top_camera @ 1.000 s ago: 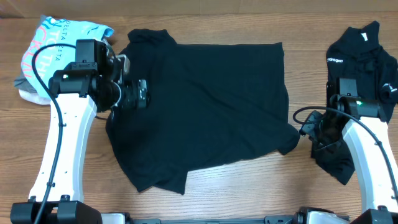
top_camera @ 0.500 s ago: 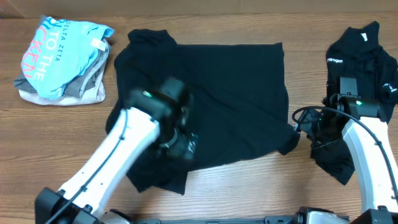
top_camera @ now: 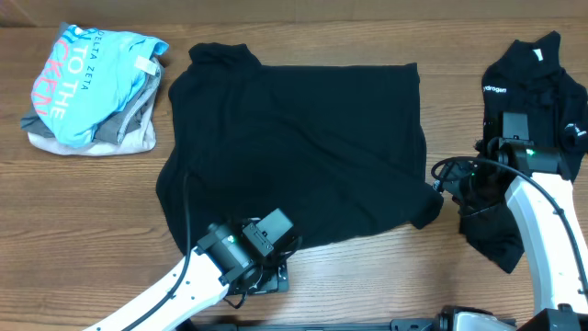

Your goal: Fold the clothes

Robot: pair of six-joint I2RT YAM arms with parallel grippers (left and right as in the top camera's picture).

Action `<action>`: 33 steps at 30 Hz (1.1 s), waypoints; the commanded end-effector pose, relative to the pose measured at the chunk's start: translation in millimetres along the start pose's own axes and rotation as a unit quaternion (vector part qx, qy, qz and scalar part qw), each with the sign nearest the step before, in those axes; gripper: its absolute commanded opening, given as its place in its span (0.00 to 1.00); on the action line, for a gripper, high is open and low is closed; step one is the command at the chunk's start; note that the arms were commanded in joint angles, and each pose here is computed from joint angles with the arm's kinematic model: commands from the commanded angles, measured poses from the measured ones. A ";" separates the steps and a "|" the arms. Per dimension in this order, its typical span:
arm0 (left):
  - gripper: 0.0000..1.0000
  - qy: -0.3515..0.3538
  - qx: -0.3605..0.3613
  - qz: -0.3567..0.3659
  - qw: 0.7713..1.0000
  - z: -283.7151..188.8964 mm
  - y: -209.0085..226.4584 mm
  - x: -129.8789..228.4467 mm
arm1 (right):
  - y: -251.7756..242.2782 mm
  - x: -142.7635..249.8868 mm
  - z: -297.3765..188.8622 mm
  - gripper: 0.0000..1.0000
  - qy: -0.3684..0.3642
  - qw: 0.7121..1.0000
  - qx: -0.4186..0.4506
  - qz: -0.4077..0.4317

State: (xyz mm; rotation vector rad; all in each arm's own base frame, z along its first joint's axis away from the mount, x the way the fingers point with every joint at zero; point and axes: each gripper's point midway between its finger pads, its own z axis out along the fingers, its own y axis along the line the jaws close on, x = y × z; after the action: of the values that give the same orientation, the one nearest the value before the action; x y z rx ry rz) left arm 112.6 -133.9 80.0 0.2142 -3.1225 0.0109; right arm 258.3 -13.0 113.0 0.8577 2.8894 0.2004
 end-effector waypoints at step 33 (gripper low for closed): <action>0.04 -0.117 -0.051 -0.220 0.967 92.6 35.0 -30.0 | 4.1 -5.2 -2.3 0.72 -0.008 1.000 -0.009 -0.004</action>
State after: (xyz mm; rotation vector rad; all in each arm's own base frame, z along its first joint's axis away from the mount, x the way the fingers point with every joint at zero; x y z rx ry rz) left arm 151.1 -105.7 -4.5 1.0732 -3.2341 -0.0870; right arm 260.0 -12.1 113.4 0.8502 2.8848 0.2116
